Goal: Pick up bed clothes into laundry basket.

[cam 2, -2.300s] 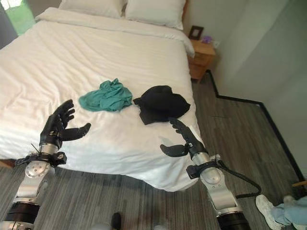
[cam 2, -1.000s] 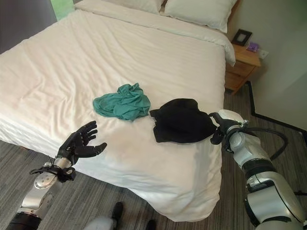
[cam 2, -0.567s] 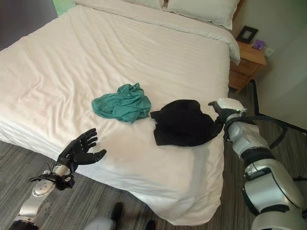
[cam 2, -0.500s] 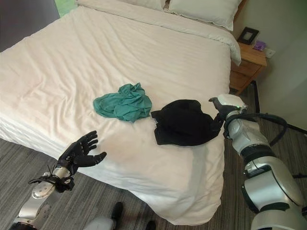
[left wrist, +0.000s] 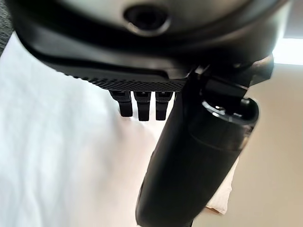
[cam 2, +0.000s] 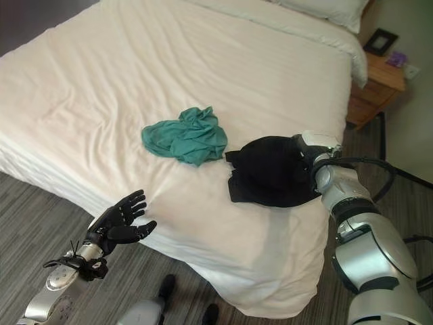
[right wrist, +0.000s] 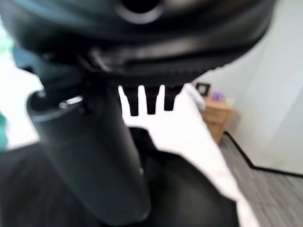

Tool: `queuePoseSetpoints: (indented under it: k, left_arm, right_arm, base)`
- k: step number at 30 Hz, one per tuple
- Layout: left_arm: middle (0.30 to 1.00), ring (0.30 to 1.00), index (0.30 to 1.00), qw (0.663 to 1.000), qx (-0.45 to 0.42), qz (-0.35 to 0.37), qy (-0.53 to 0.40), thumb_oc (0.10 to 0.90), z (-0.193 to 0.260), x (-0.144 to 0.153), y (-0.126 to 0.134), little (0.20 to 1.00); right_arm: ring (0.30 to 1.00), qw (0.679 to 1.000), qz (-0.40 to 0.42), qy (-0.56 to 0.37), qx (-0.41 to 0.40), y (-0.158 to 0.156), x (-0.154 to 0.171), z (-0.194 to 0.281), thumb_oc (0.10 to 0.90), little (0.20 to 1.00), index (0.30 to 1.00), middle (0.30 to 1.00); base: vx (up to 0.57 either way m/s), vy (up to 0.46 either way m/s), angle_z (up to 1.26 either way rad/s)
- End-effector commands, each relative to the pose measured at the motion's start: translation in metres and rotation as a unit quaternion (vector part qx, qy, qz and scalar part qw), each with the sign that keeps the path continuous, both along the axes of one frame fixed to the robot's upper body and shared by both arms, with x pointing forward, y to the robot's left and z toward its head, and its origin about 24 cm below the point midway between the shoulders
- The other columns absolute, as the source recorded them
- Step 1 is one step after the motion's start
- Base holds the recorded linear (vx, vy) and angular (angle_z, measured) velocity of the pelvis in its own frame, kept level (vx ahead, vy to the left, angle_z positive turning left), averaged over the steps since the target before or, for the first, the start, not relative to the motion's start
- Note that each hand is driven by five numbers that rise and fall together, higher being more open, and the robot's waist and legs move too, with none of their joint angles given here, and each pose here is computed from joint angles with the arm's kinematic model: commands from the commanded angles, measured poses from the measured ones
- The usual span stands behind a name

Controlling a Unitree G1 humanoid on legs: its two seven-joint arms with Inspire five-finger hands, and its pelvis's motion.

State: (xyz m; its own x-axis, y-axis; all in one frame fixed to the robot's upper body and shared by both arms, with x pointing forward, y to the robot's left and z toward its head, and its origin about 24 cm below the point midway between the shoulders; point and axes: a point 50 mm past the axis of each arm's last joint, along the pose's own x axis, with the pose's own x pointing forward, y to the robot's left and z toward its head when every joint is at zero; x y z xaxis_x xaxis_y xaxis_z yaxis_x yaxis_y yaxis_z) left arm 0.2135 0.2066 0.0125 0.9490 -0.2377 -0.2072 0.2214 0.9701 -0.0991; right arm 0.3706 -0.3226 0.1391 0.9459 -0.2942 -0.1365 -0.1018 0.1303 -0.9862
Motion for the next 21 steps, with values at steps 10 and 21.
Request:
queuePoseSetpoints:
  k: [10,21]
  left_arm:
    - [0.9,0.9,0.9,0.987,0.017,-0.031,-0.155,0.8,0.062,0.017,-0.002,0.9]
    - [0.9,0.9,0.9,0.868,0.345,-0.043,-0.354,0.8,0.202,0.088,0.024,0.9]
  right_arm:
    - [0.3,0.952,0.01,0.051,0.301,0.048,-0.04,-0.111,0.4,0.3,0.3,0.3]
    - [0.3,0.9,0.068,0.073,0.424,0.074,-0.111,-0.144,0.4,0.3,0.3,0.3]
  base:
    - [0.01,-0.007,0.08]
    - [0.05,-0.03,0.01]
